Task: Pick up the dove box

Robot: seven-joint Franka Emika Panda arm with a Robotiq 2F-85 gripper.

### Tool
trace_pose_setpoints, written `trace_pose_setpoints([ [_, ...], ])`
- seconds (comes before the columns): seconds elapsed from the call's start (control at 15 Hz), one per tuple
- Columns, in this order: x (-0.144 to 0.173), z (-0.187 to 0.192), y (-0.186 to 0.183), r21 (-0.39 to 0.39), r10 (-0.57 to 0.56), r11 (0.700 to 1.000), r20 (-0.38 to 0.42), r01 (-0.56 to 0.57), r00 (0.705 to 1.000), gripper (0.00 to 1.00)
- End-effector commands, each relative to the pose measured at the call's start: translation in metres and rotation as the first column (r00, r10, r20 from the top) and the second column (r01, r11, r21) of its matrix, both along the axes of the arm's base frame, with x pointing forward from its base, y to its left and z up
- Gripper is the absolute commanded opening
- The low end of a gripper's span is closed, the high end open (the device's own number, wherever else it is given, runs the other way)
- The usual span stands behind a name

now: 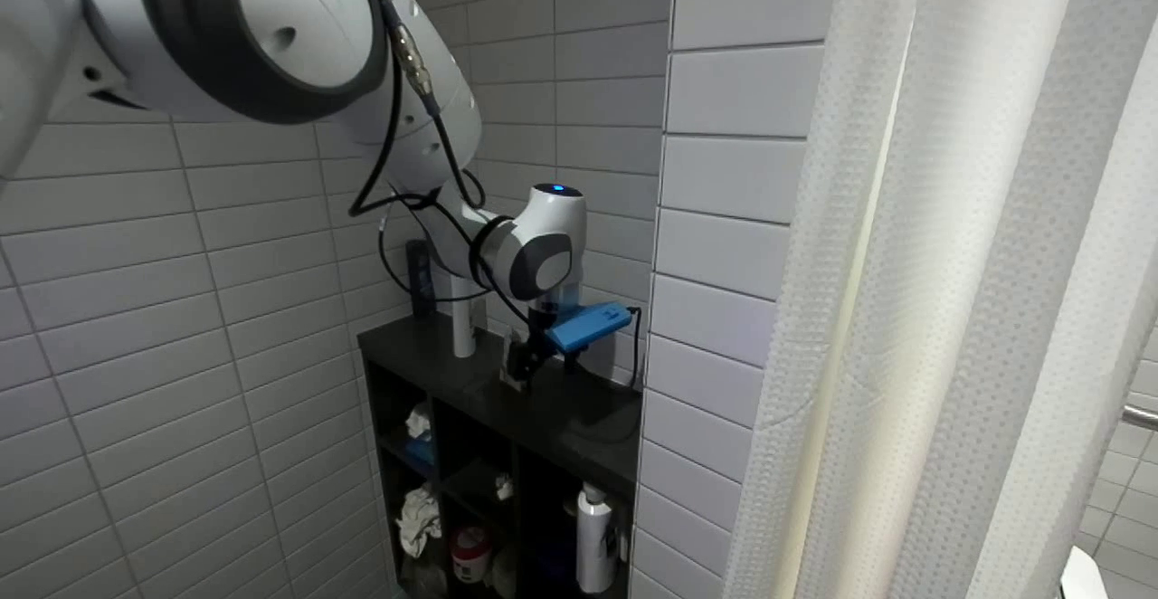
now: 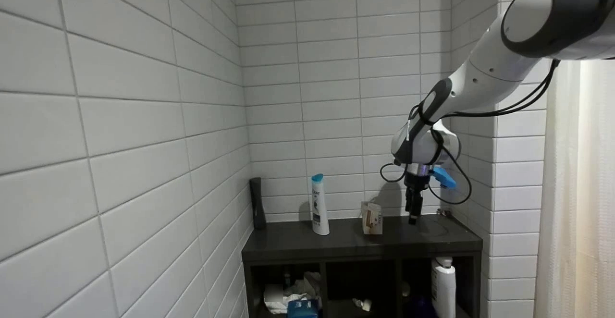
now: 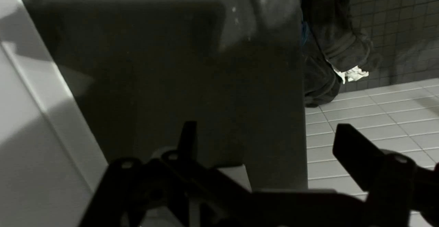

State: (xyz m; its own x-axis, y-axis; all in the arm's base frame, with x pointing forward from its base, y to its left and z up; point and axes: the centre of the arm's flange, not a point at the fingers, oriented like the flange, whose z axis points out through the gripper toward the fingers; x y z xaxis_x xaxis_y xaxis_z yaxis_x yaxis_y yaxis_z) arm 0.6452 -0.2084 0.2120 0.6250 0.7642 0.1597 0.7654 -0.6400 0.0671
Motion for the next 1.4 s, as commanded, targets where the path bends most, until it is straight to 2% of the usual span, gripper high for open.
trace_pose_setpoints([
  [0.0, 0.026, -0.017, -0.029, -0.012, 0.057, 0.998, 0.024, -0.057, 0.998, 1.00],
  [0.2, 0.035, -0.009, -0.041, -0.065, 0.098, 0.994, 0.061, -0.094, 0.993, 1.00],
  [0.27, 0.040, 0.001, -0.041, -0.085, 0.110, 0.991, 0.076, -0.104, 0.991, 0.91],
  [0.33, 0.042, 0.009, -0.042, -0.100, 0.122, 0.989, 0.088, -0.114, 0.989, 0.99],
  [0.4, 0.045, 0.019, -0.040, -0.116, 0.132, 0.986, 0.106, -0.120, 0.986, 0.96],
  [0.53, 0.048, 0.033, -0.035, -0.139, 0.156, 0.981, 0.136, -0.137, 0.978, 1.00],
  [0.73, 0.054, 0.051, -0.019, -0.174, 0.215, 0.968, 0.202, -0.181, 0.956, 1.00],
  [1.33, 0.069, 0.091, 0.032, -0.159, 0.269, 0.961, 0.330, -0.227, 0.905, 1.00],
])
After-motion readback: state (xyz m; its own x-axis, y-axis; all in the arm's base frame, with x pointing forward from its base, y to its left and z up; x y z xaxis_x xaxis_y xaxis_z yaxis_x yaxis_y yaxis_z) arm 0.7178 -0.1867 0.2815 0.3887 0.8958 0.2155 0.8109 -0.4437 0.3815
